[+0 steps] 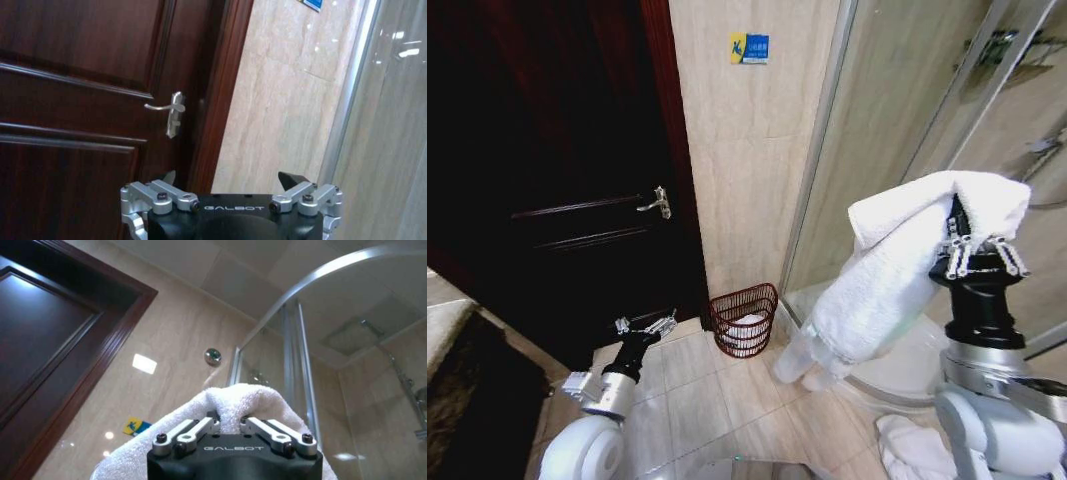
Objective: Discard the used towel into the hamper.
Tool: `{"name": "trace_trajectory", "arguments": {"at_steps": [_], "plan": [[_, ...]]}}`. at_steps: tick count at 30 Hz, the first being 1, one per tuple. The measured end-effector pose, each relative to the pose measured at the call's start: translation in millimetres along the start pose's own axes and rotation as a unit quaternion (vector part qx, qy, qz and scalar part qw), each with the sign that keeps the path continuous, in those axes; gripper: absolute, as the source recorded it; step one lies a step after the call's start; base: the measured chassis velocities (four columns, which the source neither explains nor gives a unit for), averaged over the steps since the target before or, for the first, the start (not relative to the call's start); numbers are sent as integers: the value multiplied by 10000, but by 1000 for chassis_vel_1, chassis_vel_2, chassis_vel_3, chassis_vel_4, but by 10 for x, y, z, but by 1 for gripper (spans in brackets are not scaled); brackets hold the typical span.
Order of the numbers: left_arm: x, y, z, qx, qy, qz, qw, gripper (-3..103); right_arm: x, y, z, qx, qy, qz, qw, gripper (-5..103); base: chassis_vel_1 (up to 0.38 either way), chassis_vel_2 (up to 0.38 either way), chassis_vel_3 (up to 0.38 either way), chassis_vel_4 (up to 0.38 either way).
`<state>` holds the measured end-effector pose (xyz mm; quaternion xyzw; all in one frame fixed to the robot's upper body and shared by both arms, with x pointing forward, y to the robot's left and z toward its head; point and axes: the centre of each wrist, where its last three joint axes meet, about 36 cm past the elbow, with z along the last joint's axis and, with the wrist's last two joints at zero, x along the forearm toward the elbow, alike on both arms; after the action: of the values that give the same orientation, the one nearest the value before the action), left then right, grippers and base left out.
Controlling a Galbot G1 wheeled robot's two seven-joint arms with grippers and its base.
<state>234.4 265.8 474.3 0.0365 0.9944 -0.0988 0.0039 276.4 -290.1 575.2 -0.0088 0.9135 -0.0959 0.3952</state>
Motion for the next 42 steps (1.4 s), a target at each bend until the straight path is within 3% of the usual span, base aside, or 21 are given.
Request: {"name": "trace_trajectory", "arguments": {"at_steps": [15, 26, 36, 42], "plan": [[0, 0, 0, 0, 0, 0, 10000, 100, -22, -6, 60, -141, -80, -162, 9997, 9, 27, 28, -29, -24], [0, 0, 0, 0, 0, 0, 10000, 100, -350, -106, 51, -441, -323, -595, 9967, 9, 19, 16, 16, 20], [0, 0, 0, 0, 0, 0, 10000, 100, -729, -363, 187, -397, -665, -592, 9952, 9, 68, 71, 76, 80], [0, 0, 0, 0, 0, -1, 10000, 100, -1139, -648, 506, -386, -787, -482, 9950, 9, 88, 77, 60, 71]]}}
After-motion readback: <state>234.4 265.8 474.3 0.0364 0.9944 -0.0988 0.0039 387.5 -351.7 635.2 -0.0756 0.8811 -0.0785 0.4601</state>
